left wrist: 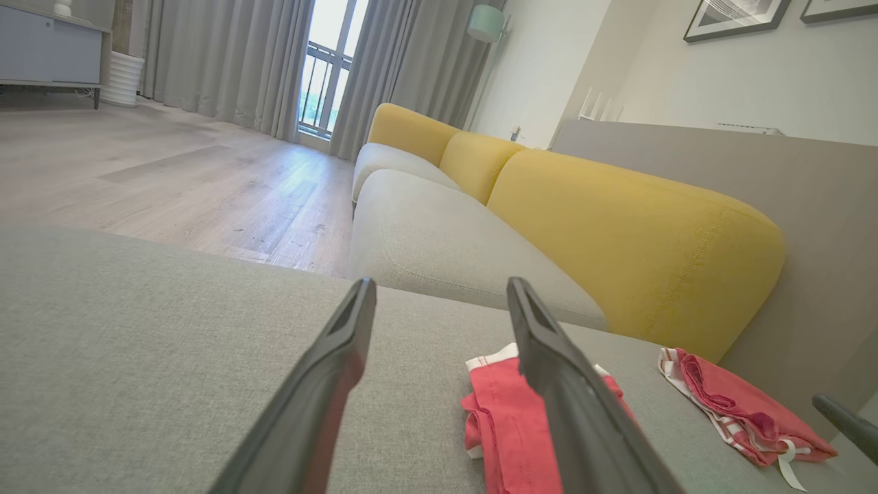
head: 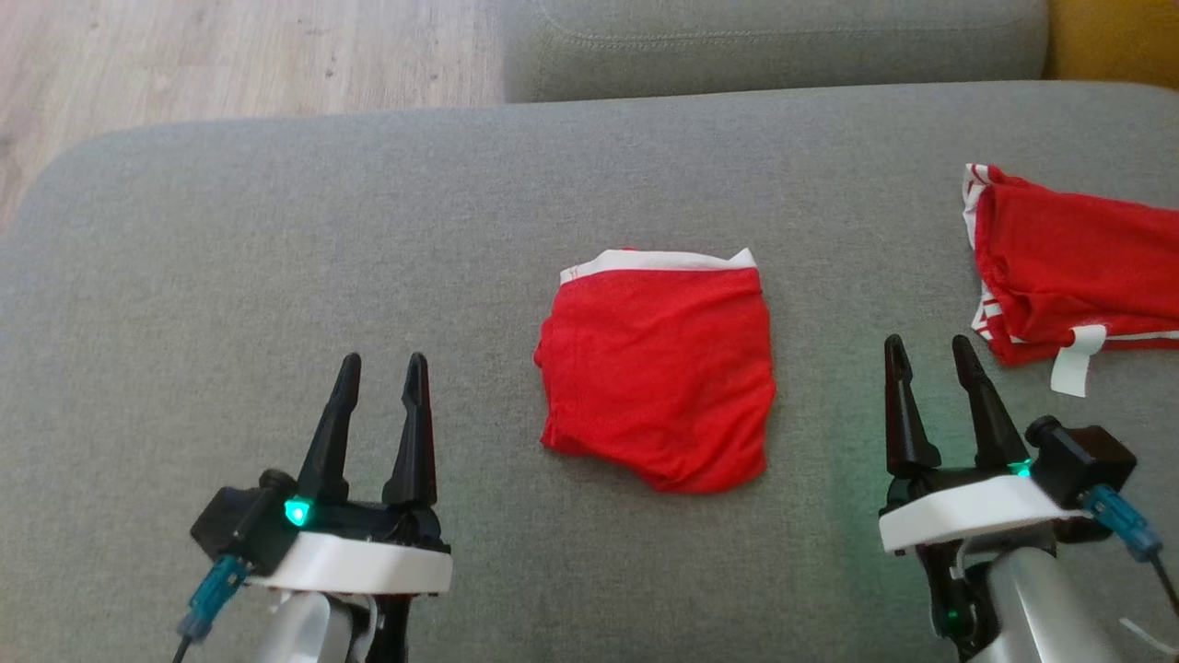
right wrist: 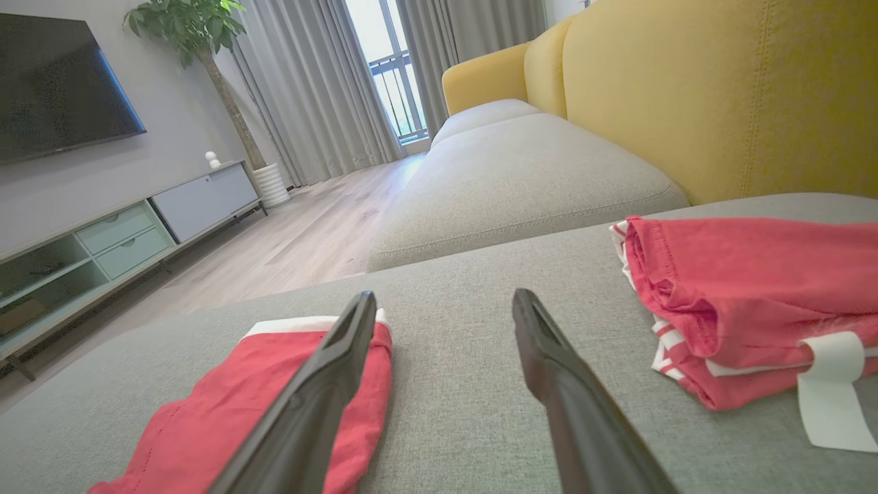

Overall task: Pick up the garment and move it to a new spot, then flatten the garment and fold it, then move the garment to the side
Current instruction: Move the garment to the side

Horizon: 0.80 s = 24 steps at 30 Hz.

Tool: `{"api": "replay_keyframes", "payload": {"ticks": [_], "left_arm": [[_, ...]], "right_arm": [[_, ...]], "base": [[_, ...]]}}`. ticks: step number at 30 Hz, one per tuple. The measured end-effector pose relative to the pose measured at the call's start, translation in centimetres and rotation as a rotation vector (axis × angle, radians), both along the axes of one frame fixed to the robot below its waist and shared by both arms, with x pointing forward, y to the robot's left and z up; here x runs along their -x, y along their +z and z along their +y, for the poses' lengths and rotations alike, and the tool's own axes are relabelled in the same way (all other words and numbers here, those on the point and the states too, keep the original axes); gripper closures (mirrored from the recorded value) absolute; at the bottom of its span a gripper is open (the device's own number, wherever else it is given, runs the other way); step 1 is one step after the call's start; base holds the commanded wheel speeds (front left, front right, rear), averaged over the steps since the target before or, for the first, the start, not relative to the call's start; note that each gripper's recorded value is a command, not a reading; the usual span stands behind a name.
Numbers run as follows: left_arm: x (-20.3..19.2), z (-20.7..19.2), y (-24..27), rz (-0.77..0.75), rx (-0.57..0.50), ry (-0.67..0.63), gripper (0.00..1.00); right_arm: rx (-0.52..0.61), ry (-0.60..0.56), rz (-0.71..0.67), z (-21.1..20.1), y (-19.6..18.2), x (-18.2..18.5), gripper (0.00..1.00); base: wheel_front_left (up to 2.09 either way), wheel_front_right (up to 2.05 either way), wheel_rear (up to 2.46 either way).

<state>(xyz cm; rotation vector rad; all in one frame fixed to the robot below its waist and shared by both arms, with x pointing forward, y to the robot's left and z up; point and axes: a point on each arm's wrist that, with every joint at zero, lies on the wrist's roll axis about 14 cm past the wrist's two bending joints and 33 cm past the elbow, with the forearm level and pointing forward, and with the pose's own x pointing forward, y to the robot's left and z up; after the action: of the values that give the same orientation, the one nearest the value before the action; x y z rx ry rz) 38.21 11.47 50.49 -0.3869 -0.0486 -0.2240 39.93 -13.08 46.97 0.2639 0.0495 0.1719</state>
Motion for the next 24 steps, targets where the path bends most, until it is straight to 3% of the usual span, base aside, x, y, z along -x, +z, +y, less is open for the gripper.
{"api": "replay_keyframes", "payload": {"ticks": [15,24], "left_arm": [[-1.1,0.4,-1.6,0.045,-0.009,0.010,0.00],[-0.9,1.9,-2.6,0.077,-0.024,0.050,0.00]], "right_arm": [[0.072,0.167,0.222,4.7,-6.0,-1.7,0.00],[0.042,0.253,0.379,7.8,-10.0,-1.8,0.00]], "base": [[0.00,0.00,0.00],[0.00,0.00,0.00]]}}
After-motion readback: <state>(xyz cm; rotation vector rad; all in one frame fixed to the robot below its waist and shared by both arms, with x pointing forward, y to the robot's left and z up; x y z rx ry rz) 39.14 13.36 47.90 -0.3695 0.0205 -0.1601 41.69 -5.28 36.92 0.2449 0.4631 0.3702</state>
